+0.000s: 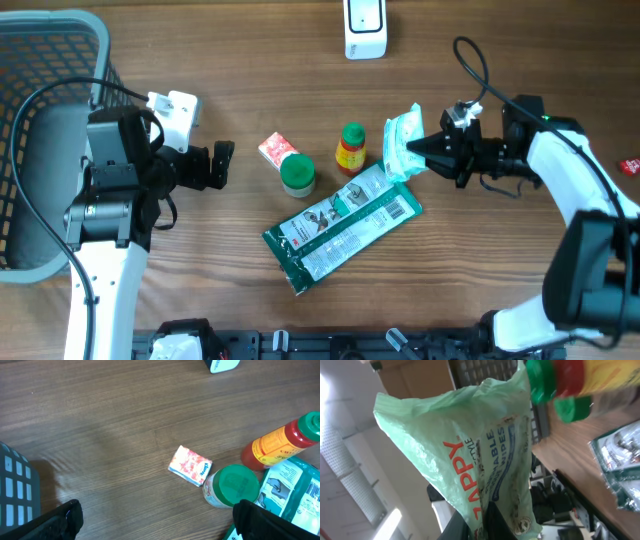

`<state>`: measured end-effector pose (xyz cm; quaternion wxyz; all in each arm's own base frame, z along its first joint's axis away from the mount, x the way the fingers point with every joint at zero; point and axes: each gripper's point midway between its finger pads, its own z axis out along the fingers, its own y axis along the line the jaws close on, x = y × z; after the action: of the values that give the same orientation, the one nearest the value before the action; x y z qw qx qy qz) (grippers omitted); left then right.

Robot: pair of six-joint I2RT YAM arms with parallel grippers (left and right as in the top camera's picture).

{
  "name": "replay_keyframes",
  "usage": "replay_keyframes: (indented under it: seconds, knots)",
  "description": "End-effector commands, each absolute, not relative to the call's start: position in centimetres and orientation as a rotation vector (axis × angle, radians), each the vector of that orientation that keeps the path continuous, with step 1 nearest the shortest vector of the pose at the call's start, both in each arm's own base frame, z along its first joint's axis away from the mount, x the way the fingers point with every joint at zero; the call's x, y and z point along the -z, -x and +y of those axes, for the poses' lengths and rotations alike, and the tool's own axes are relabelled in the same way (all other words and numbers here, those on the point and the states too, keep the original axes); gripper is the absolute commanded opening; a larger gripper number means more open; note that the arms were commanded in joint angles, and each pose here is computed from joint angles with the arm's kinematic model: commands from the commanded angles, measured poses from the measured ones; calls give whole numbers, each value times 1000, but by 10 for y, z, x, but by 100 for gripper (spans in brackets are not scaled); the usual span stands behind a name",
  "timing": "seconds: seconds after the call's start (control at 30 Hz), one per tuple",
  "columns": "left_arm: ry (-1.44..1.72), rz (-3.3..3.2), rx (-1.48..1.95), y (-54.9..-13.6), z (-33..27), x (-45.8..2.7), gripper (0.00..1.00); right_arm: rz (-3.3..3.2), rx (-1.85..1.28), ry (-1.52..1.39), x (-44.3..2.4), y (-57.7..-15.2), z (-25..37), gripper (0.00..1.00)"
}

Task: Scan the item barcode
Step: 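Grasp the wipes packet with the right gripper and lift, then carry the wipes packet up toward the white scanner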

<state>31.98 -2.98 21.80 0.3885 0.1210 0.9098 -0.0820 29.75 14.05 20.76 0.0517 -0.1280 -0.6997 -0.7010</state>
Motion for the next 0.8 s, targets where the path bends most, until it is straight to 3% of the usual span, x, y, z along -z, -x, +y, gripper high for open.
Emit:
replay_keyframes:
  seconds: [0.0,0.57,0.77]
  knots:
    - [-298,2320,235,-320,-31,-215,100,-2203,2325,142,-251,-284,142,4]
    - [-299,2320,234,-320,-31,-215,100,-2287,2392,-2,-302,-226,148,4]
    - [-299,2321,235,-319,-31,-215,100,-2290,2395,-7,-303,-223,148,4]
